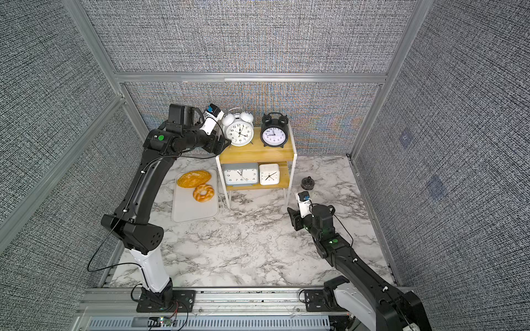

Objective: Place the alarm clocks on the shelf by style
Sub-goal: Place the alarm on the shelf.

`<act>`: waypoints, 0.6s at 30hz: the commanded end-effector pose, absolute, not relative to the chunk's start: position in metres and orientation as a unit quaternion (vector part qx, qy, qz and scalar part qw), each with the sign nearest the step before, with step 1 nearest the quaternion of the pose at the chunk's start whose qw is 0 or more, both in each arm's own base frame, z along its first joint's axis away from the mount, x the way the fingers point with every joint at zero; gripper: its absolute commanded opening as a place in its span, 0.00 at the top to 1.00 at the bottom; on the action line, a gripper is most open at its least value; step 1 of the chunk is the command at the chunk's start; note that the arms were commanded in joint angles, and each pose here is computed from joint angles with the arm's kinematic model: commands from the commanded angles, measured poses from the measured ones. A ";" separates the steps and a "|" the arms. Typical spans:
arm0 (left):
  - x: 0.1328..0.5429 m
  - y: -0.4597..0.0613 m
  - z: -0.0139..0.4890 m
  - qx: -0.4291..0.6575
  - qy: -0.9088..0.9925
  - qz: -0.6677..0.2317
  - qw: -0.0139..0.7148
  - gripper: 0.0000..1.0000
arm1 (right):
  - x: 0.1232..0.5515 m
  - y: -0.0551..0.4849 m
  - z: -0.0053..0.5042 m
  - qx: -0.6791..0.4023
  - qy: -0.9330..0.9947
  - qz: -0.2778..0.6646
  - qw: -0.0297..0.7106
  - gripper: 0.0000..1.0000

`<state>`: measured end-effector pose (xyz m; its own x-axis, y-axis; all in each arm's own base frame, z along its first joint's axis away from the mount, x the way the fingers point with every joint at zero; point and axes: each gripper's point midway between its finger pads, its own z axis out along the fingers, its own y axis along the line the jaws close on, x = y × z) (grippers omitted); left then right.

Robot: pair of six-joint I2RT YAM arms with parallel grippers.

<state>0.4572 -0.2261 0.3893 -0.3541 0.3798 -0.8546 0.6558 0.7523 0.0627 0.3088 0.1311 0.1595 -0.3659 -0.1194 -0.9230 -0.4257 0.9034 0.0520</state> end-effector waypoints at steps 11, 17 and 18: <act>0.464 -0.219 0.403 0.307 0.799 -0.123 0.502 0.17 | 0.311 0.132 0.164 -0.164 0.810 0.146 0.544 0.46; 0.463 -0.217 0.402 0.310 0.800 -0.119 0.500 0.17 | 0.311 0.130 0.165 -0.162 0.809 0.142 0.547 0.46; 0.462 -0.218 0.401 0.311 0.800 -0.121 0.499 0.17 | 0.311 0.130 0.165 -0.161 0.809 0.141 0.547 0.46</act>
<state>0.4619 -0.2184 0.3932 -0.3383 0.3776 -0.8620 0.6183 0.7797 0.0988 0.3089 0.1312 0.1589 -0.3678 -0.1196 -0.9222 -0.4258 0.9033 0.0526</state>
